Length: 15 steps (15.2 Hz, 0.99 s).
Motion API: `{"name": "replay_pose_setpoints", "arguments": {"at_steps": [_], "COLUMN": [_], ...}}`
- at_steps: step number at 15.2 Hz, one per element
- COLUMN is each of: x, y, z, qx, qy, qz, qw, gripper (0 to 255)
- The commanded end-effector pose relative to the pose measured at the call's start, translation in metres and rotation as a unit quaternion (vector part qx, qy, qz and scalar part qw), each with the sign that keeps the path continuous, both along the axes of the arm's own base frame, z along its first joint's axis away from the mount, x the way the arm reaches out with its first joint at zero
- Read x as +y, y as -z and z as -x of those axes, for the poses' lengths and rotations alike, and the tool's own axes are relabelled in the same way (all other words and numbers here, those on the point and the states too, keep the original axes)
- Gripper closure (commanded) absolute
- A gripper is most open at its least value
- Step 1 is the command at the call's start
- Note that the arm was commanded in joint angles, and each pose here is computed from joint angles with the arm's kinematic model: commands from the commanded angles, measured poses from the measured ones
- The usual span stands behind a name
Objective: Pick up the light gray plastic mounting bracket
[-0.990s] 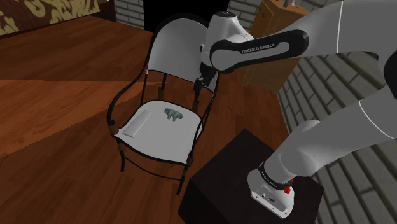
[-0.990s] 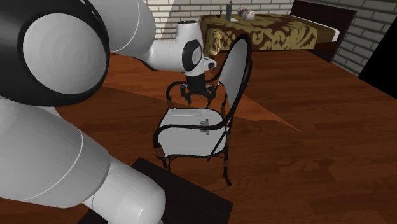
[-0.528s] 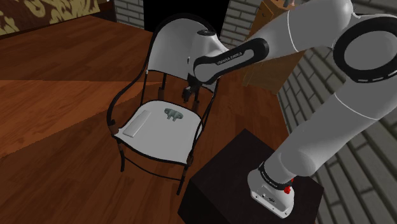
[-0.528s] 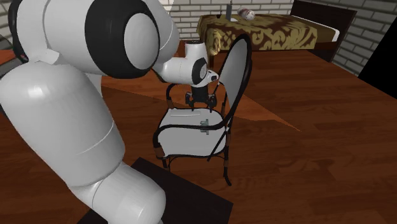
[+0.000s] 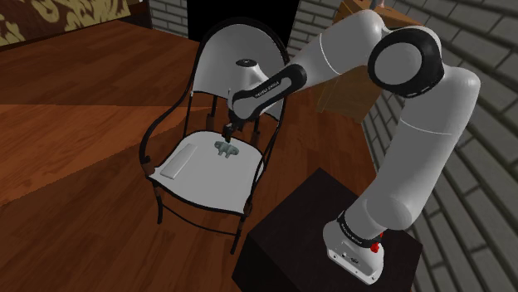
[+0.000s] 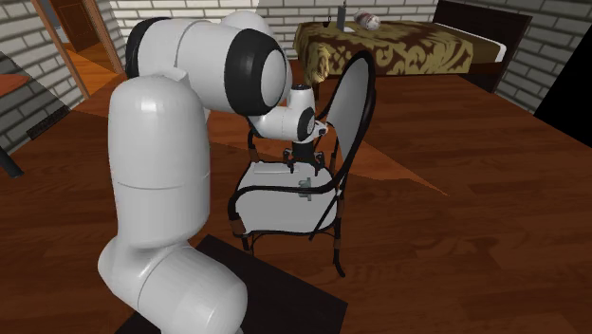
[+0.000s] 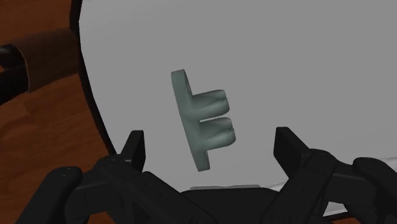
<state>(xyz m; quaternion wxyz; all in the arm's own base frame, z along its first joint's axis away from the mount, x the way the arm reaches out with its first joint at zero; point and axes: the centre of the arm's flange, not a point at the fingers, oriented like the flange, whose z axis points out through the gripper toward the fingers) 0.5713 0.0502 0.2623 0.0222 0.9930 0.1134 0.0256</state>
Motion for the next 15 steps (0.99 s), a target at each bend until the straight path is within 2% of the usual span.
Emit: {"name": "replay_pose_setpoints", "arguments": {"at_steps": [1, 6, 15], "x": [0.004, 0.012, 0.012], "y": [0.023, 0.074, 0.114], "z": [-0.013, -0.047, -0.047], "qx": [0.003, 0.011, 0.011], "qy": [-0.001, -0.002, -0.002], "qz": [-0.003, -0.010, -0.010], "qw": [1.0000, 0.9999, 0.9999], "gripper": [0, 0, 0]}}
